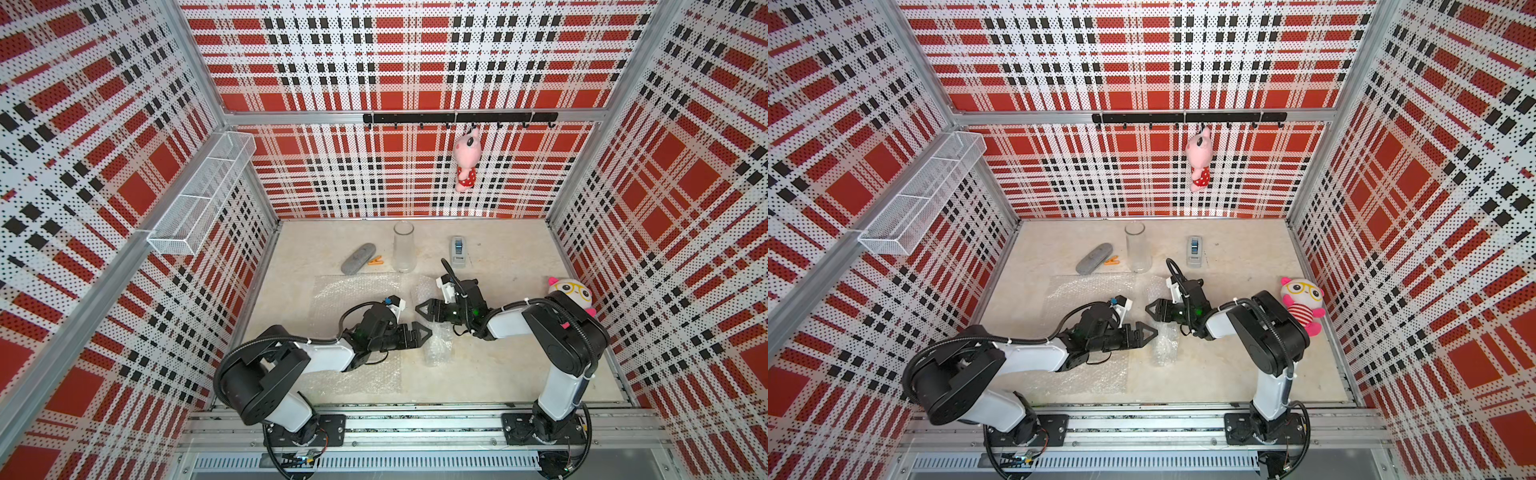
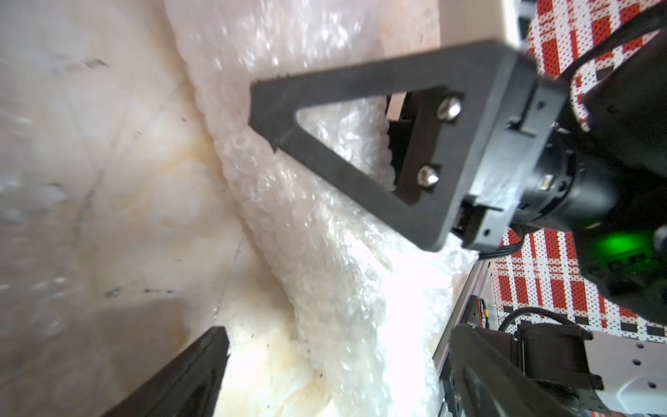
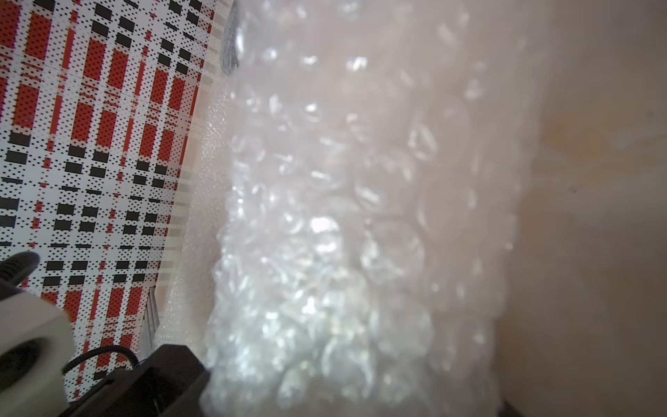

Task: Wrap vases in bubble wrap
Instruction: Wrap the vase in bubble wrap, then tear off the tape using the Tape Cutter.

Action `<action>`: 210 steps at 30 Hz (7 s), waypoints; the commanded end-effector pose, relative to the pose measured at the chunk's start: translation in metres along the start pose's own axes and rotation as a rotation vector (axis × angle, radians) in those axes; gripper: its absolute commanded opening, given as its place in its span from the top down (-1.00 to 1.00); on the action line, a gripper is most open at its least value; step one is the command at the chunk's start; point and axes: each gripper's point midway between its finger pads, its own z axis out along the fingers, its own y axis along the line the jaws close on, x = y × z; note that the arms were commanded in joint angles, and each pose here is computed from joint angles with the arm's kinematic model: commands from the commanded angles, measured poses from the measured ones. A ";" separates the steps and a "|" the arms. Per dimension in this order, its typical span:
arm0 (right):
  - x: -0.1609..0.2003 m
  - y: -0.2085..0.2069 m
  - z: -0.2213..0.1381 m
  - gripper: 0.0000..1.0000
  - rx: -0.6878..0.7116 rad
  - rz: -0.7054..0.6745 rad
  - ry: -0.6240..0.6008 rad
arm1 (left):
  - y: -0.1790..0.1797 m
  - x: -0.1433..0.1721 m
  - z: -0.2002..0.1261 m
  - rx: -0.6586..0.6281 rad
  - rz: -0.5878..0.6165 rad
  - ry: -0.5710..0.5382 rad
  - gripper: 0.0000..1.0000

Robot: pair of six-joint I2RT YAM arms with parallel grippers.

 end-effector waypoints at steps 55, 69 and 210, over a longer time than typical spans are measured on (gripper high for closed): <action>-0.061 -0.018 -0.079 -0.65 0.259 -0.042 -0.101 | 0.036 0.034 0.059 -0.103 -0.082 0.079 0.19; -0.203 -0.080 -0.118 0.22 0.393 -0.130 -0.171 | 0.025 0.037 0.059 -0.090 -0.025 0.100 0.30; -0.146 -0.171 -0.070 1.00 0.433 0.148 -0.053 | 0.024 0.042 0.065 -0.094 -0.035 0.124 0.38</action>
